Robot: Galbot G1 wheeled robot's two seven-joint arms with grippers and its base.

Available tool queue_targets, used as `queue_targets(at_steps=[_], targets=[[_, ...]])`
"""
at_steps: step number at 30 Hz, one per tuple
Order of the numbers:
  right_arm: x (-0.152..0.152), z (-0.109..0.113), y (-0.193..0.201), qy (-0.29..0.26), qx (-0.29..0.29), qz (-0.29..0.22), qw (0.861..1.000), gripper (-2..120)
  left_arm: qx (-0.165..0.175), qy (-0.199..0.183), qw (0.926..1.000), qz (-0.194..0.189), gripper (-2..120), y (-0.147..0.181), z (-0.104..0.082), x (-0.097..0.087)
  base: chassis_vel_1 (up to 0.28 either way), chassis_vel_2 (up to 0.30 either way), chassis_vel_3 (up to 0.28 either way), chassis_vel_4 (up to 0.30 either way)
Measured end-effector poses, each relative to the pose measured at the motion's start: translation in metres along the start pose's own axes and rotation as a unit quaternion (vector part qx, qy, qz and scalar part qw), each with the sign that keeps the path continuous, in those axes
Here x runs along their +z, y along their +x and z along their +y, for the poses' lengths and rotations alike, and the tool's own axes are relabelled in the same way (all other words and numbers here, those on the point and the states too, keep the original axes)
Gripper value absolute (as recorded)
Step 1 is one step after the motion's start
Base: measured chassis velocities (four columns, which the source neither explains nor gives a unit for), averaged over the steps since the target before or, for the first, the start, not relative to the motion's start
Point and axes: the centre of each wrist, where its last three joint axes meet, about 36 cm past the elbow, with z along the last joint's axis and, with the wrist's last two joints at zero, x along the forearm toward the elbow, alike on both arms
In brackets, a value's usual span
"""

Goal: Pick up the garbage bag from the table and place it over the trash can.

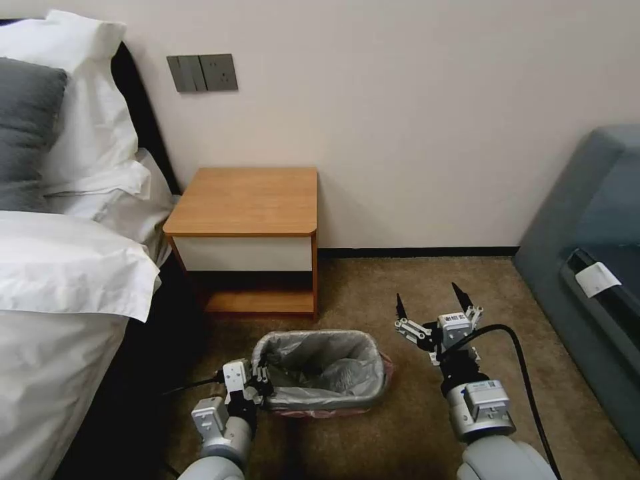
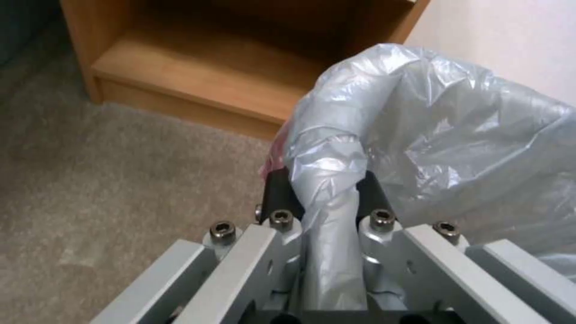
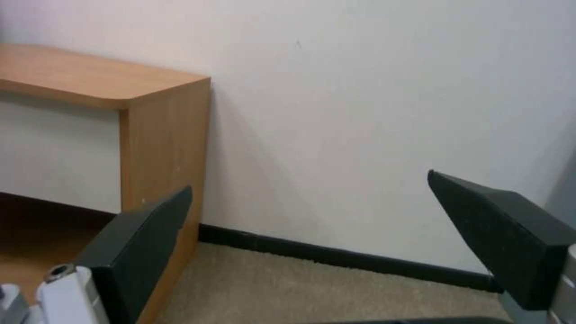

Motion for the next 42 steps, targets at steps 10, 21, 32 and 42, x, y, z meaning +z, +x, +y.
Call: queue_targets(at_steps=[10, 21, 32, 42], targets=[[0.0, 0.0, -0.001, -0.002, 0.004, 0.0, 1.0, 100, 0.0, -0.003, 0.9998, 0.017, 7, -0.002, -0.003, 0.008, 0.0, 0.0, 0.0, 0.0], [0.0, 0.0, -0.001, -0.003, 0.005, 0.0, 1.0, 100, -0.006, -0.01, 0.9996, 0.027, 7, -0.006, -0.003, 0.016, 0.0, 0.0, 0.0, 0.0], [0.0, 0.001, -0.005, -0.003, 0.002, -0.004, 1.0, 100, -0.013, -0.024, 0.9993, 0.024, 32, -0.009, 0.0, 0.018, 0.0, 0.0, 0.0, 0.0], [-0.001, 0.003, -0.005, -0.006, 0.001, -0.005, 1.0, 100, -0.014, -0.039, 0.9991, 0.014, 66, -0.007, 0.003, 0.015, 0.0, 0.0, 0.0, 0.0]])
